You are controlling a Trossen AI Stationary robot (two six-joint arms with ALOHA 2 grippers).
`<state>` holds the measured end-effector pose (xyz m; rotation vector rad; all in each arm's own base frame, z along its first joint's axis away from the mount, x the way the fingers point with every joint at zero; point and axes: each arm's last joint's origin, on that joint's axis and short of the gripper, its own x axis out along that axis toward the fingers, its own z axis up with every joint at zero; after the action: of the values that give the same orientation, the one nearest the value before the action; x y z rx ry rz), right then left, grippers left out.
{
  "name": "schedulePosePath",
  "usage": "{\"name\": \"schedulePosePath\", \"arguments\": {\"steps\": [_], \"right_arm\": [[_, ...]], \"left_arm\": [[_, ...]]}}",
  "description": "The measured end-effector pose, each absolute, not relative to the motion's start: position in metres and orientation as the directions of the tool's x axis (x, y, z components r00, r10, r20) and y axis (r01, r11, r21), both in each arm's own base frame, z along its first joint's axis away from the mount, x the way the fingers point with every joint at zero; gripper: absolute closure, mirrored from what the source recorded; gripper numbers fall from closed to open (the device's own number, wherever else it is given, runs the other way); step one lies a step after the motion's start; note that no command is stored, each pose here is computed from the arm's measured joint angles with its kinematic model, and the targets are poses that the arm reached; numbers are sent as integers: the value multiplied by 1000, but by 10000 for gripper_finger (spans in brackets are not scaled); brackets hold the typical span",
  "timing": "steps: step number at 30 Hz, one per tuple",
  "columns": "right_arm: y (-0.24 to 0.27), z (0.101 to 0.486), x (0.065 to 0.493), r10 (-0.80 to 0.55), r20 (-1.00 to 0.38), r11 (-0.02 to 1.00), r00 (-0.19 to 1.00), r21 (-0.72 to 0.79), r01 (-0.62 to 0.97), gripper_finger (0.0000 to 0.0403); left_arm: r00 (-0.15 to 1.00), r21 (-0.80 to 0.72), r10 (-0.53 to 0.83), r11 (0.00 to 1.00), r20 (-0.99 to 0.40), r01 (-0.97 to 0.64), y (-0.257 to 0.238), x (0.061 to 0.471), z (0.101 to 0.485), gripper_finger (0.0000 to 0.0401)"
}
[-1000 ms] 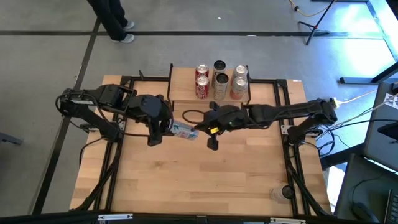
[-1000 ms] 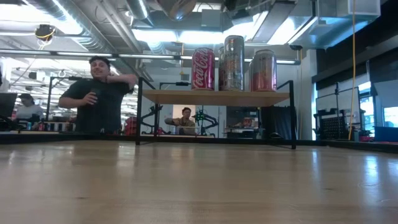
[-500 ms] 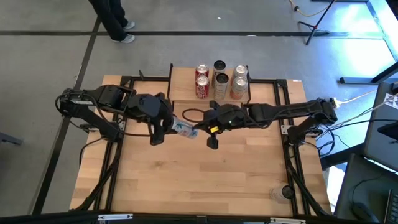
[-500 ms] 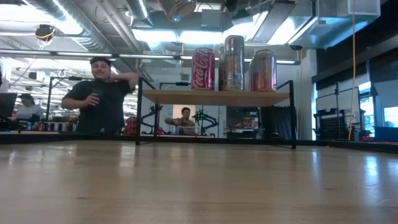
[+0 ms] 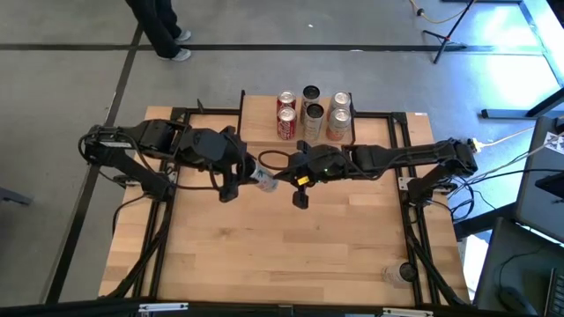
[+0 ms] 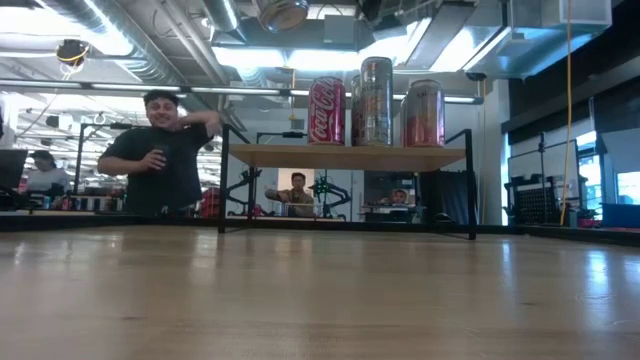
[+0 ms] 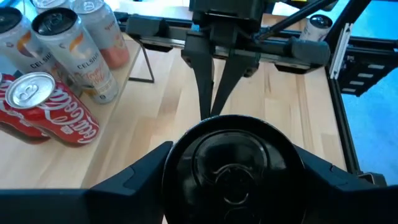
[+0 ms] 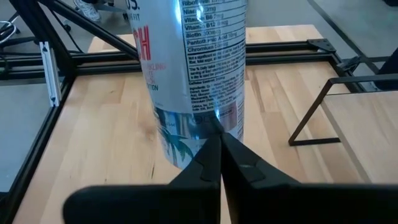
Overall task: Place canned beverage on shelf
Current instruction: Put the left white and pink soda can on the shelf
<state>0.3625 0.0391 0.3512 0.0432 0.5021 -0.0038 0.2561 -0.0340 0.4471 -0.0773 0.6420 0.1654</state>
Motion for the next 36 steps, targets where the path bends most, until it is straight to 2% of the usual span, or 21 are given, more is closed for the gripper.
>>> {"name": "schedulePosePath", "arguments": {"steps": [12, 19, 27, 36], "right_arm": [[38, 353, 364, -37, -461, 999, 887, -3, 40, 400], [35, 378, 336, -59, -437, 998, 897, -11, 60, 400], [29, 405, 293, -93, -444, 995, 891, -18, 95, 400], [25, 401, 280, -186, -518, 982, 835, -61, 181, 400]], "left_arm": [[809, -8, 163, 979, -565, -203, -26, 262, 450, 170], [787, 74, 234, 969, -570, -235, -10, 262, 449, 170], [737, 175, 315, 949, -598, -263, 31, 260, 447, 170], [686, 214, 342, 939, -642, -269, 94, 251, 436, 170]]}}
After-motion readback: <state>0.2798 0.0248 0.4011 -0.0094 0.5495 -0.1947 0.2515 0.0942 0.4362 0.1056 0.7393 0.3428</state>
